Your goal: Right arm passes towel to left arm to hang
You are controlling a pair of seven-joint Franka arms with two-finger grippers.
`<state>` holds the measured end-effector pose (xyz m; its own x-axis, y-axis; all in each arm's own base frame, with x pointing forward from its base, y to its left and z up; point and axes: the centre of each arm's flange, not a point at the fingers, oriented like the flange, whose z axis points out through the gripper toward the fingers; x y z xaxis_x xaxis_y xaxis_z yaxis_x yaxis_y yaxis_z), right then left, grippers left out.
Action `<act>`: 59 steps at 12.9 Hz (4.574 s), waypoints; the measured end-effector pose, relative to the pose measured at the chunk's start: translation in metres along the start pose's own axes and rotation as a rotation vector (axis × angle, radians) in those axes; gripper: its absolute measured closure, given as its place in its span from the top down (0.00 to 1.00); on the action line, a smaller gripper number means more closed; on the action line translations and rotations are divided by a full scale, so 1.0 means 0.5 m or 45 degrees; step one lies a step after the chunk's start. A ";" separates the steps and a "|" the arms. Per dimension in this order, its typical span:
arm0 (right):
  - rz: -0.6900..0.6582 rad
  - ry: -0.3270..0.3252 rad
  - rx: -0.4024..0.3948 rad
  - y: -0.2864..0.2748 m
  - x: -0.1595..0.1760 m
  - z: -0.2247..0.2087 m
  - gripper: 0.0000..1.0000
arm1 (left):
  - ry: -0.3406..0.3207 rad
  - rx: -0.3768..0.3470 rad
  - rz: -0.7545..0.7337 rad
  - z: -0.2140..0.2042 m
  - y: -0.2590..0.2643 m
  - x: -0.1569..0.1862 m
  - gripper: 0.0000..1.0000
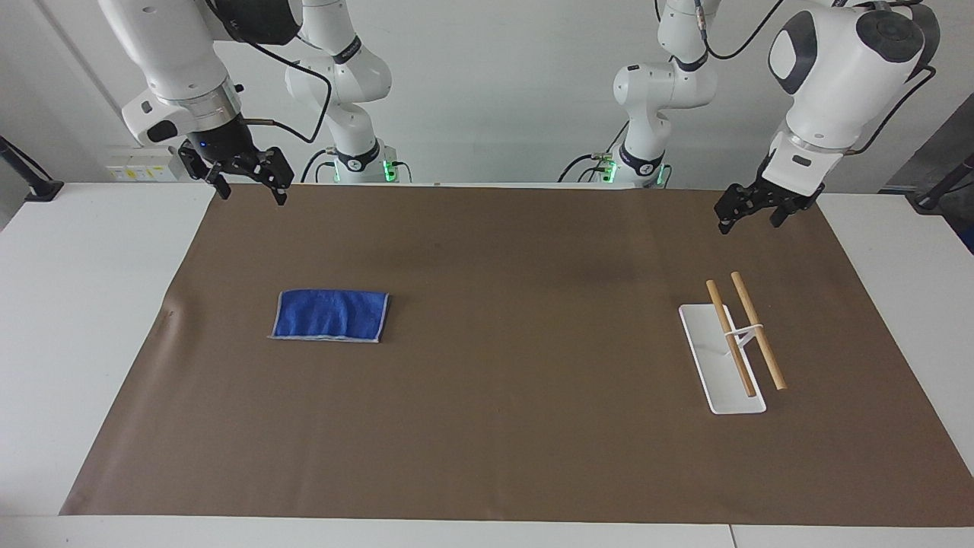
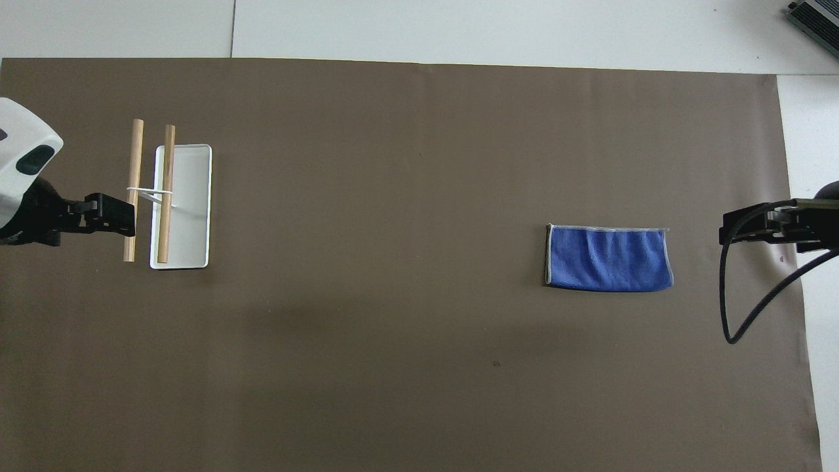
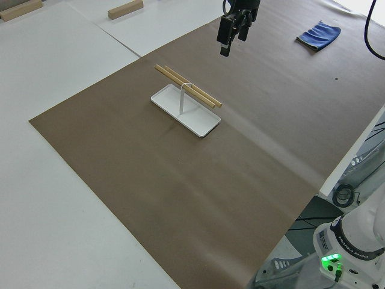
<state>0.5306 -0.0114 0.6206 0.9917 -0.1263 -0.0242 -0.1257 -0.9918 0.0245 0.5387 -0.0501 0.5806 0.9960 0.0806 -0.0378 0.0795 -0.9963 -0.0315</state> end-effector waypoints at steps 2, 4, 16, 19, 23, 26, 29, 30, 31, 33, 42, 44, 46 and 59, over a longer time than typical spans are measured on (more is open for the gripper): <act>0.004 0.007 0.003 -0.001 0.001 -0.001 1.00 | 0.000 0.000 0.000 0.000 0.000 0.000 1.00; 0.030 0.007 0.011 -0.002 0.001 -0.001 1.00 | 0.000 0.000 0.000 0.000 0.000 0.000 1.00; 0.040 0.014 0.014 -0.003 0.004 0.005 1.00 | 0.000 0.000 0.000 0.000 0.000 0.000 1.00; 0.037 0.019 0.015 -0.003 0.004 0.010 1.00 | 0.000 0.000 0.000 0.000 0.000 0.000 1.00; -0.009 0.109 0.028 -0.004 0.015 0.071 1.00 | 0.000 0.000 0.000 0.000 0.000 0.000 1.00; -0.047 0.142 0.032 -0.008 0.017 0.174 1.00 | 0.000 0.000 0.000 0.000 0.000 0.000 1.00; -0.094 0.138 0.028 -0.011 0.016 0.268 1.00 | 0.000 0.000 0.000 0.000 0.000 0.000 1.00; -0.102 0.141 0.027 -0.012 0.018 0.301 1.00 | 0.000 0.000 0.000 0.000 0.000 0.000 1.00; -0.109 0.142 0.026 -0.014 0.020 0.335 1.00 | 0.000 0.000 0.000 0.000 0.000 0.000 1.00; -0.143 0.145 0.020 -0.018 0.028 0.402 1.00 | 0.000 0.000 0.000 0.000 0.000 0.000 1.00; -0.171 0.201 0.008 -0.022 0.015 0.643 1.00 | 0.000 0.000 0.000 0.000 0.000 0.000 1.00; -0.155 0.213 0.018 -0.020 0.012 0.664 1.00 | 0.000 0.000 0.000 0.000 0.000 0.000 1.00; -0.147 0.212 0.050 -0.018 0.011 0.675 1.00 | 0.000 0.000 0.000 0.000 0.000 0.000 1.00; -0.206 0.213 0.076 -0.020 0.029 0.645 0.07 | 0.000 0.000 0.000 0.000 0.000 0.000 1.00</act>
<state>0.5375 -0.0103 0.2978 0.9891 0.0344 0.1430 0.0385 -0.9989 -0.0258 0.5387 -0.0501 0.5806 0.9960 0.0807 -0.0378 0.0795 -0.9963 -0.0315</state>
